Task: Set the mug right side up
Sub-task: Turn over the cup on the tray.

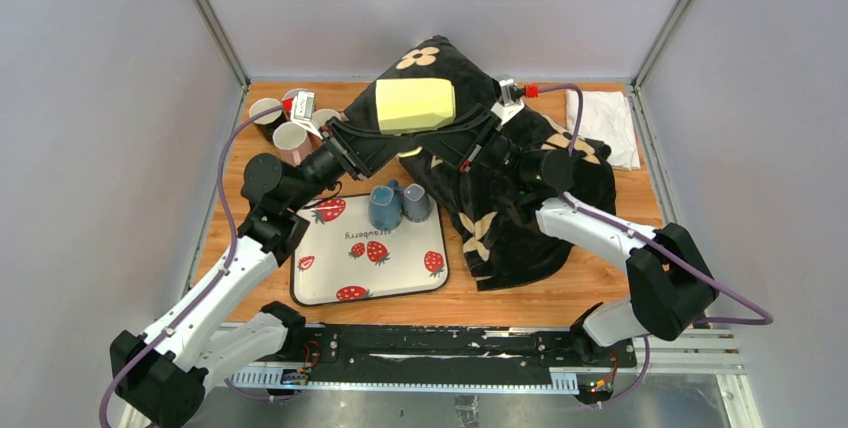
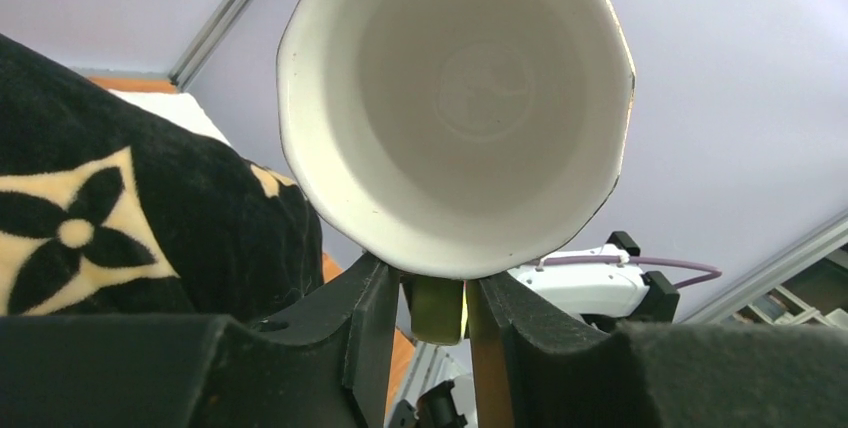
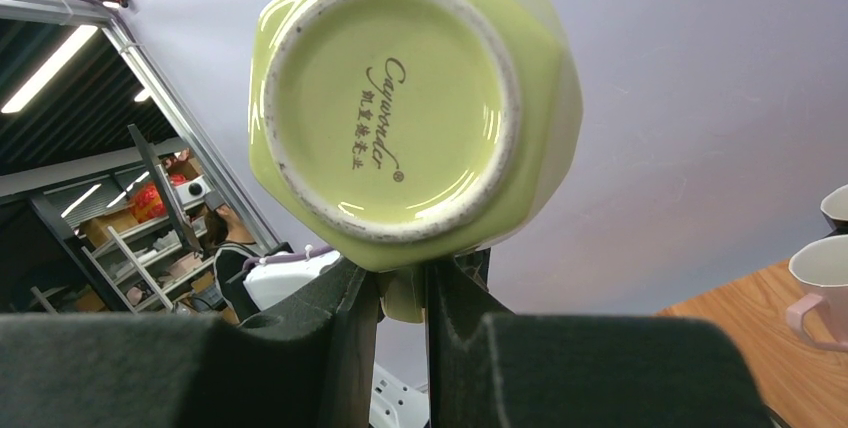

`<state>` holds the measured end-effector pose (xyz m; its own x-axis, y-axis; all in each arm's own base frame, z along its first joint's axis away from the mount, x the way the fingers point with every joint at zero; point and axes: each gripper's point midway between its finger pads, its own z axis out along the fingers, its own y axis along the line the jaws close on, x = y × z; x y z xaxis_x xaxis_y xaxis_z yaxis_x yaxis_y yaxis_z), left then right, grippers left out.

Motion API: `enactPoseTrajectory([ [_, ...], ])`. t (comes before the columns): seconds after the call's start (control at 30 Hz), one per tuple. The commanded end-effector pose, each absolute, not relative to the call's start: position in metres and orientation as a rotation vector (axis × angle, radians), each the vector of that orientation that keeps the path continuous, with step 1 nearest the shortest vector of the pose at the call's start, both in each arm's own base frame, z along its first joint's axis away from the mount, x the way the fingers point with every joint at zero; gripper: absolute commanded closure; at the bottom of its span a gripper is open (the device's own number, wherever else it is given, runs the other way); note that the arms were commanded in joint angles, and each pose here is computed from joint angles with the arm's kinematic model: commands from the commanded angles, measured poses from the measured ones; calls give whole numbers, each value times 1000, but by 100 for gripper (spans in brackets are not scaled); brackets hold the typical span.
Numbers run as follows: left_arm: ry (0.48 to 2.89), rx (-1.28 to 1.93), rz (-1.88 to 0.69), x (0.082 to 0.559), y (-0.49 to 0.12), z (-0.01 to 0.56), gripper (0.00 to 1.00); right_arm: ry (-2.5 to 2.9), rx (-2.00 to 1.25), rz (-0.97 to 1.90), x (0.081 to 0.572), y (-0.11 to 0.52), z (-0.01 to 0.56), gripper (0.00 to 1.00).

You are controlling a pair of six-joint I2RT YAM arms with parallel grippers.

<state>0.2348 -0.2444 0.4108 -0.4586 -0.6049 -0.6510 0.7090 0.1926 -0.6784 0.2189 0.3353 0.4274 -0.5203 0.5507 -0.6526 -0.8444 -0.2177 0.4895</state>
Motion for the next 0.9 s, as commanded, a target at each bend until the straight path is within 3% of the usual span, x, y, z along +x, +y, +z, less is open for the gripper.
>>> enactPoseTrajectory([
  [0.0,1285,104,-1557,228,-242,435,65,845,-546,1876,185,331,460,100],
  [0.23,1271,106,-1571,224,-241,439,72,860,-554,1881,183,336,455,100],
  [0.53,1265,116,-1570,223,-242,441,99,873,-550,1879,185,338,450,100],
  [0.63,1261,123,-1565,223,-242,442,100,881,-543,1873,186,338,448,100],
  [0.87,1257,129,-1557,223,-241,442,100,908,-517,1843,190,337,442,79],
])
